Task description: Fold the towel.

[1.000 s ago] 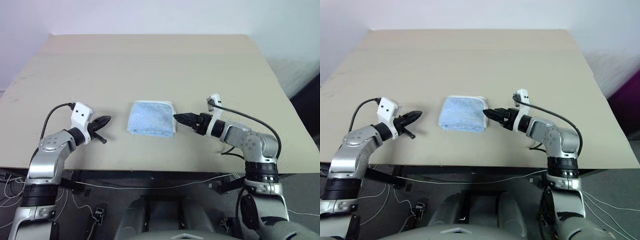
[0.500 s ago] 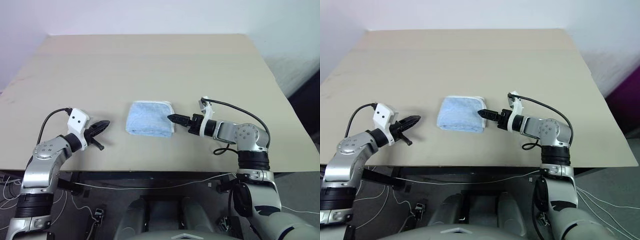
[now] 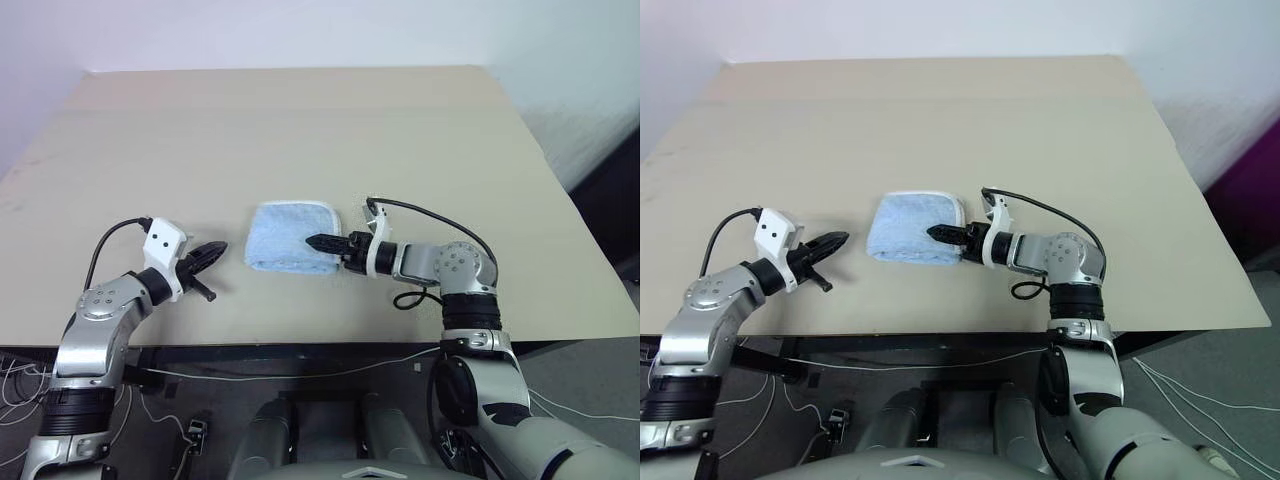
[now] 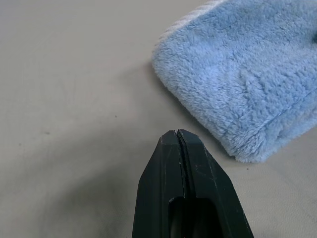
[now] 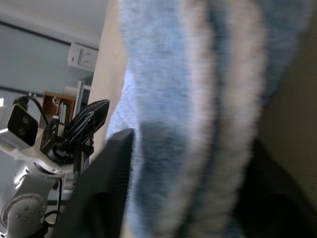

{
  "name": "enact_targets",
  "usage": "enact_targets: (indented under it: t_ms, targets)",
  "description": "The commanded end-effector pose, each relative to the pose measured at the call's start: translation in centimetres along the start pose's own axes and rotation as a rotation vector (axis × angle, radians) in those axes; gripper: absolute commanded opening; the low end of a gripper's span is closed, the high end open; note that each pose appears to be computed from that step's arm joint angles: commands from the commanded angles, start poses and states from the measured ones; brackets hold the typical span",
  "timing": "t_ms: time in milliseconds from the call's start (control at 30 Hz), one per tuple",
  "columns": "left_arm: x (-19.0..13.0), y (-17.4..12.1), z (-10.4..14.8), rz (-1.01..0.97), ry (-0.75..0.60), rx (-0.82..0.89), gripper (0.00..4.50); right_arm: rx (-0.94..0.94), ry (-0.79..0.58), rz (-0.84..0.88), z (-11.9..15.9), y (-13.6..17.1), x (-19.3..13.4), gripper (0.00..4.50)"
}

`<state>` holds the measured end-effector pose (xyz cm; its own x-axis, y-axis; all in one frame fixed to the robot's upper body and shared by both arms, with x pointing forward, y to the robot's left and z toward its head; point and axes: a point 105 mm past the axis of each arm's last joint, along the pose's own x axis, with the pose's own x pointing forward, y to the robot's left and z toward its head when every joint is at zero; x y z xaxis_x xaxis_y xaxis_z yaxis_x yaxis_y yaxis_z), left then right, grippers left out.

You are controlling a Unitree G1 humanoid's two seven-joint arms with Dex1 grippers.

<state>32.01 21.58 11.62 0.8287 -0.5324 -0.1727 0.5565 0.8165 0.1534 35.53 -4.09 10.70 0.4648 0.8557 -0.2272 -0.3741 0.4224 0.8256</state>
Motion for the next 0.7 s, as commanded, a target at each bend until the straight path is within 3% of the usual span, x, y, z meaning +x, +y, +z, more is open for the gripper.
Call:
enact_targets:
  t_ms: [33, 133, 200, 400, 533, 700]
  targets:
    - [-0.1, -0.4, 0.9, -0.011, -0.029, 0.033, 0.00, -0.004, -0.022, 0.049, 0.6, 1.3, -0.2, 1.53]
    - [0.1, -0.4, 0.9, -0.011, -0.028, 0.035, 0.00, 0.005, -0.033, 0.059, 0.6, 1.4, -0.3, 0.48]
    - [0.2, -0.3, 0.9, -0.011, -0.028, 0.036, 0.00, 0.011, -0.047, 0.070, 0.7, 1.7, -0.5, 0.06]
    - [0.5, -0.6, 1.0, -0.017, -0.032, 0.039, 0.00, 0.014, -0.249, 0.095, 3.7, 2.3, -3.5, 0.06]
    - [0.9, -0.9, 0.9, -0.027, -0.037, 0.031, 0.00, 0.000, -0.522, -0.043, 7.7, 0.4, -9.7, 0.06]
    - [2.2, -2.0, 0.6, -0.076, -0.041, 0.026, 0.00, 0.032, -0.821, -0.239, 10.6, -2.0, -17.8, 0.06]
